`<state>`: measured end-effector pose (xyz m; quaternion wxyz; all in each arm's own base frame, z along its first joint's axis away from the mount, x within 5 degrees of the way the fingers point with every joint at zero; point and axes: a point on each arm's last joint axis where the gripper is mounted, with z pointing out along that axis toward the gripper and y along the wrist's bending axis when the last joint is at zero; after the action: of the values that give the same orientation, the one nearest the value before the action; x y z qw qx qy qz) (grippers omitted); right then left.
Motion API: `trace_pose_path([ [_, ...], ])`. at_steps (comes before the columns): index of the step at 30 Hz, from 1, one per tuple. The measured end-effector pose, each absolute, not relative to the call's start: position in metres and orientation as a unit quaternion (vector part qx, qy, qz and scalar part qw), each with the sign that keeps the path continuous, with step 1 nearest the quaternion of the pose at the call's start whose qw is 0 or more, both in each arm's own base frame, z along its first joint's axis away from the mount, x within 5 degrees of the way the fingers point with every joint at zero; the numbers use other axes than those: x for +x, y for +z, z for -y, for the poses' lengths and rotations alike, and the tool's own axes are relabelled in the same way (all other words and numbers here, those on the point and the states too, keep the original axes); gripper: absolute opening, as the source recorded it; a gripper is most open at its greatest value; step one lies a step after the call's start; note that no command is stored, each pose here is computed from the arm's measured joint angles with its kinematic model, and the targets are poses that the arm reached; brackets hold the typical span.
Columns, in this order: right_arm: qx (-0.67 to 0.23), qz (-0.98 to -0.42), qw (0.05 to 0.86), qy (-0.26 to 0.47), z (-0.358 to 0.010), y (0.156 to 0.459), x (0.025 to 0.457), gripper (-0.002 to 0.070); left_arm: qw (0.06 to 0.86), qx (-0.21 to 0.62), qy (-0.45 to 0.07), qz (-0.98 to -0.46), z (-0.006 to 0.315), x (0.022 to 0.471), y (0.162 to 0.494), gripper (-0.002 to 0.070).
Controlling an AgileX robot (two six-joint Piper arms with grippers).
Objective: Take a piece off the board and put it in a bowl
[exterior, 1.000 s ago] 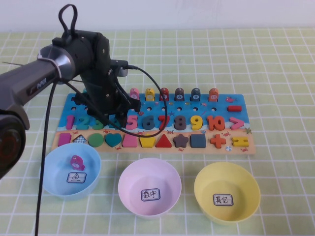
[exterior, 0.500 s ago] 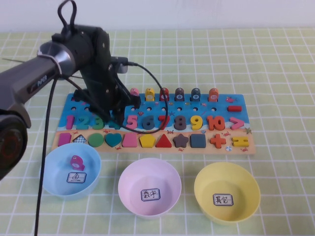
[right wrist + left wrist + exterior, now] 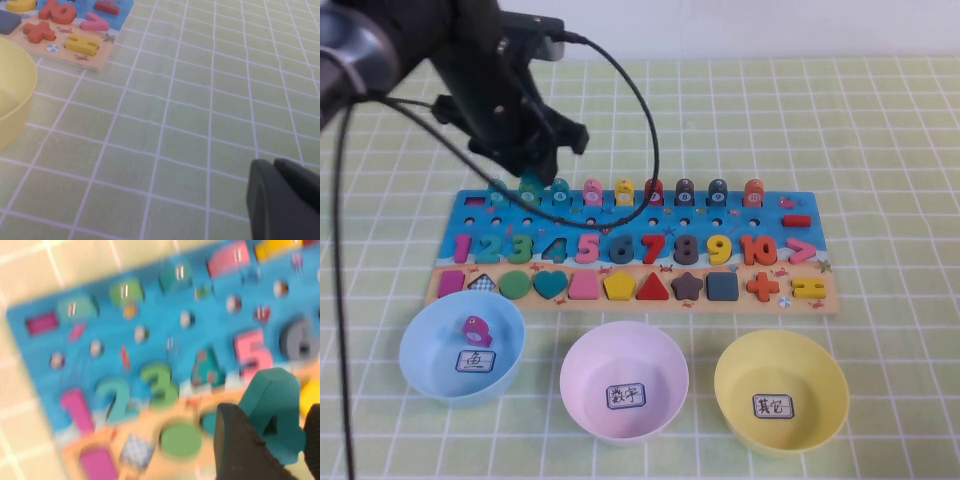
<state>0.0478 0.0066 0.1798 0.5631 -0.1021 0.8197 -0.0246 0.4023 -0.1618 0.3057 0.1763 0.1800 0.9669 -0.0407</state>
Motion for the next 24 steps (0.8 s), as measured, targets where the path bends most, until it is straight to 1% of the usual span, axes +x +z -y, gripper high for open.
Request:
trace_pose_path([
  [2,-0.102,-0.82,0.563,-0.025,-0.007,0.18,0.048,-0.0017,0.172,0.188,-0.033,-0.966,0.156,0.385,0.314,0.023],
  [5,-0.102,-0.82,0.563,-0.025,-0.007,0.18,0.048,-0.0017,0.152,0.203,-0.018,-0.967,0.149,0.36,0.311,0.023],
  [10,-0.102,-0.82,0.563,-0.025,-0.007,0.18,0.048,-0.0017,0.121,0.235,-0.014,-0.964,0.15,0.31,0.308,0.023],
  [14,-0.102,-0.82,0.563,-0.025,-0.007,0.18,0.048,-0.0017,0.117,0.28,-0.02,-0.953,0.166,0.272,0.305,0.023],
  [17,-0.102,-0.82,0.563,-0.025,-0.007,0.18,0.048,-0.0017,0.12,0.307,-0.027,-0.944,0.183,0.254,0.304,0.023],
  [21,-0.102,-0.82,0.563,-0.025,-0.007,0.18,0.048,-0.0017,0.14,0.328,-0.041,-0.933,0.202,0.242,0.304,0.023],
  [24,-0.102,-0.82,0.563,-0.025,-0.007,0.18,0.048,-0.0017,0.151,0.332,-0.048,-0.93,0.208,0.24,0.305,0.023],
])
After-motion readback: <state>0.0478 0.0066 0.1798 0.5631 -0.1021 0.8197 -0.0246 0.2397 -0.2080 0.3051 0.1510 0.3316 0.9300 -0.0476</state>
